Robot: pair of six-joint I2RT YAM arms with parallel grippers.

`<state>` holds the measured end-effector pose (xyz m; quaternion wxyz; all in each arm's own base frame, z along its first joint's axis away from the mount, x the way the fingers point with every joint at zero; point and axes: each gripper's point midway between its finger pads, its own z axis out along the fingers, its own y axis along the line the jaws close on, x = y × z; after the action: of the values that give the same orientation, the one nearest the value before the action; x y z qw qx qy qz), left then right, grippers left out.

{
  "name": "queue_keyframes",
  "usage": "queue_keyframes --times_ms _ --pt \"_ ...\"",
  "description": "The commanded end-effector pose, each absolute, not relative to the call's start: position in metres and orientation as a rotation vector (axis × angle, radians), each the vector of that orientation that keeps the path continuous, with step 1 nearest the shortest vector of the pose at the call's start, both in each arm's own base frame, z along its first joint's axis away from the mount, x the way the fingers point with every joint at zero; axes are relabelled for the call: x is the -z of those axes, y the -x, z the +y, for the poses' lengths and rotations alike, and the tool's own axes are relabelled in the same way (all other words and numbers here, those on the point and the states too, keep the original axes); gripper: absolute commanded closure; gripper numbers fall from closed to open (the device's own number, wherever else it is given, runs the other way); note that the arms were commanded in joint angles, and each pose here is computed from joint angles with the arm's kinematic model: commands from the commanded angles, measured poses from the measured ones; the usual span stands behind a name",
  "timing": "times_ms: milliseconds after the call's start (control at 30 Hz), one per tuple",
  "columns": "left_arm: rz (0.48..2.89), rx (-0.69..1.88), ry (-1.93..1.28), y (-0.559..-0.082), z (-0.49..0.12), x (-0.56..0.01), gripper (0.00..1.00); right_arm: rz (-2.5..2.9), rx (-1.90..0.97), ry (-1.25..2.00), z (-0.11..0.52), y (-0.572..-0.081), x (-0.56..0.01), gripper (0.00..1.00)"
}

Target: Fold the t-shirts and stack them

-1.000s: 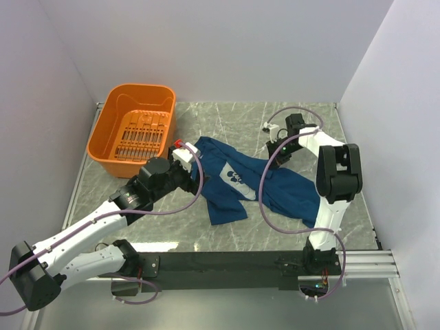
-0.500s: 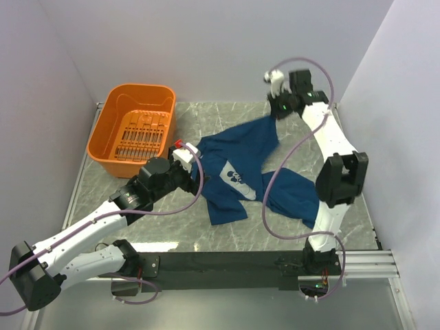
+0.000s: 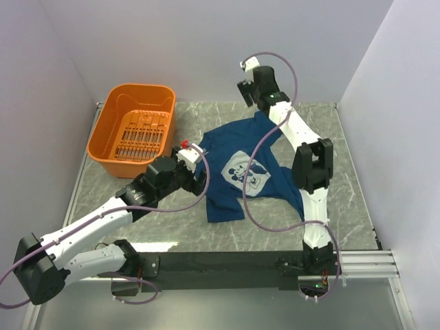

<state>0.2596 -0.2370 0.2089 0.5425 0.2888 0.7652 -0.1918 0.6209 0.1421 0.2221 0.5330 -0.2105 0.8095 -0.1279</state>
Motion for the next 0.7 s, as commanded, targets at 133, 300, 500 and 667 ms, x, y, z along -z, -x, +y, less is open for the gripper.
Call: queue_keyframes --times_ms 133,300,500,667 --pt "1.852 0.501 -0.616 -0.266 -0.246 -0.215 0.16 2.107 -0.155 0.722 0.112 -0.485 -0.221 0.13" --pt "1.960 0.658 -0.543 -0.258 -0.267 -0.204 0.19 2.318 -0.458 0.939 0.097 -0.345 -0.145 0.22" --pt "2.036 0.913 -0.464 -0.231 -0.289 -0.174 0.25 2.480 -0.312 0.854 0.060 -0.281 -0.100 0.26" --pt "2.030 0.881 -0.420 -0.225 -0.275 -0.175 0.23 2.565 -0.311 0.868 0.050 -0.256 -0.079 0.29"
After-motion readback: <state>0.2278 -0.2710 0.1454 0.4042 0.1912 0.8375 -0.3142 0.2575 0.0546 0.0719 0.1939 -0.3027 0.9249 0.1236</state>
